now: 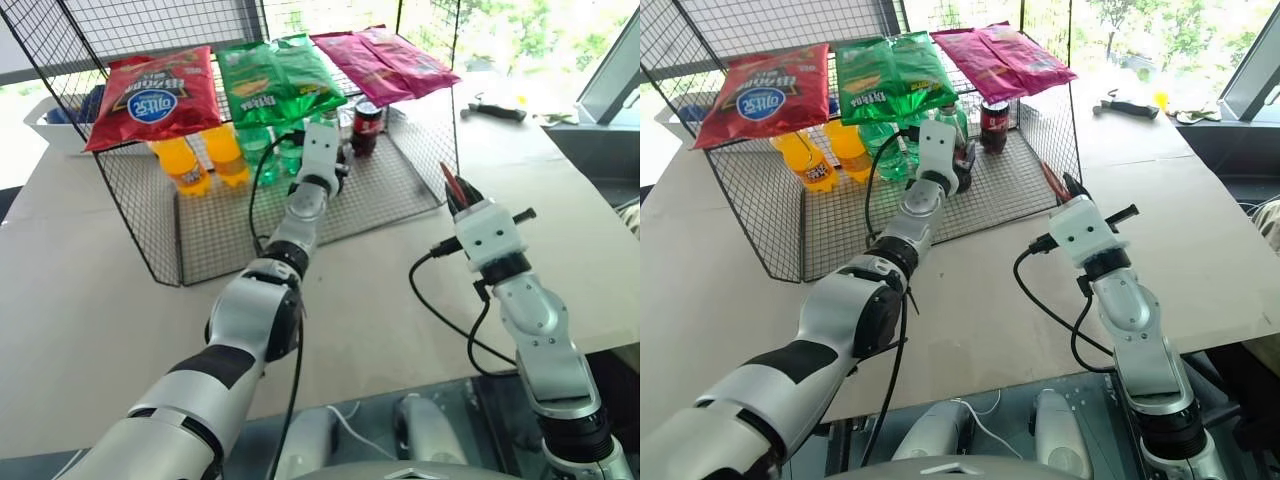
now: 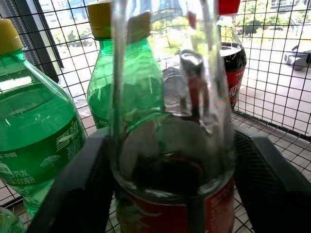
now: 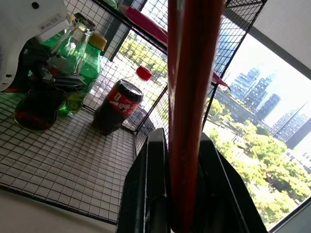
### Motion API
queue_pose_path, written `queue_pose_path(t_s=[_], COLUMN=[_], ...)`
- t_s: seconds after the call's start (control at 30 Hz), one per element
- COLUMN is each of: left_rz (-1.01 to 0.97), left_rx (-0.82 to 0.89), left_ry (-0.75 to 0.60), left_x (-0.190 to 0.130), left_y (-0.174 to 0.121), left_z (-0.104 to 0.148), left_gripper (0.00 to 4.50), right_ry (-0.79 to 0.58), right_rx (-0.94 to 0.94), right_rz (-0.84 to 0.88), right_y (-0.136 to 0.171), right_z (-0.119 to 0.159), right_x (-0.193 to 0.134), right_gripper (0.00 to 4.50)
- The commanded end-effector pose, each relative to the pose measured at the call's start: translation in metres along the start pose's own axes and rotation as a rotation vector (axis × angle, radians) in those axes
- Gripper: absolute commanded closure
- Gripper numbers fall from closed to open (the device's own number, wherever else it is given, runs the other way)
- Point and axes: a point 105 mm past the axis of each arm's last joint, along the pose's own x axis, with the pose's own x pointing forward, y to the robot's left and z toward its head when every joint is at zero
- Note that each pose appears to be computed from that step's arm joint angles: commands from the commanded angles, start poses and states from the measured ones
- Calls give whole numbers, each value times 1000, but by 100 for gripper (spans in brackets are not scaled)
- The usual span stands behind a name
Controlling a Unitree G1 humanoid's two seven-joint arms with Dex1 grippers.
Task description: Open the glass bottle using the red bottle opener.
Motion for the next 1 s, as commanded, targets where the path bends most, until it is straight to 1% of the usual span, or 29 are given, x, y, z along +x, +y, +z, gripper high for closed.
queue_pose_path(t_s=[0.03,0.27,0.33,0.37,0.4,0.53,0.73,0.9,1.0], left_rz=[4,-136,-211,-231,-291,-499,-732,-848,-858], left_rx=[-3,-69,-71,-69,-55,-28,-41,-83,-89], left_ry=[-25,-125,-191,-207,-206,-157,-62,7,13], left_x=[3,-2,-11,-14,-24,-72,-125,-152,-158], left_y=[-1,-15,-18,-19,-21,-30,-38,-49,-52], left_z=[10,24,34,36,35,31,37,33,29], left_gripper=[195,195,195,195,195,195,195,195,195], right_ry=[-52,-58,-60,-60,-59,-59,-77,-92,-99], right_rx=[-25,-50,-66,-70,-82,-111,-142,-150,-146], right_rz=[-42,-61,-67,-69,-74,-85,-105,-117,-116], right_y=[-13,-23,-28,-29,-34,-46,-62,-68,-67], right_z=[14,14,14,14,14,12,15,17,18], right_x=[-2,1,2,2,2,5,11,16,18], right_gripper=[450,450,450,450,450,450,450,450,450])
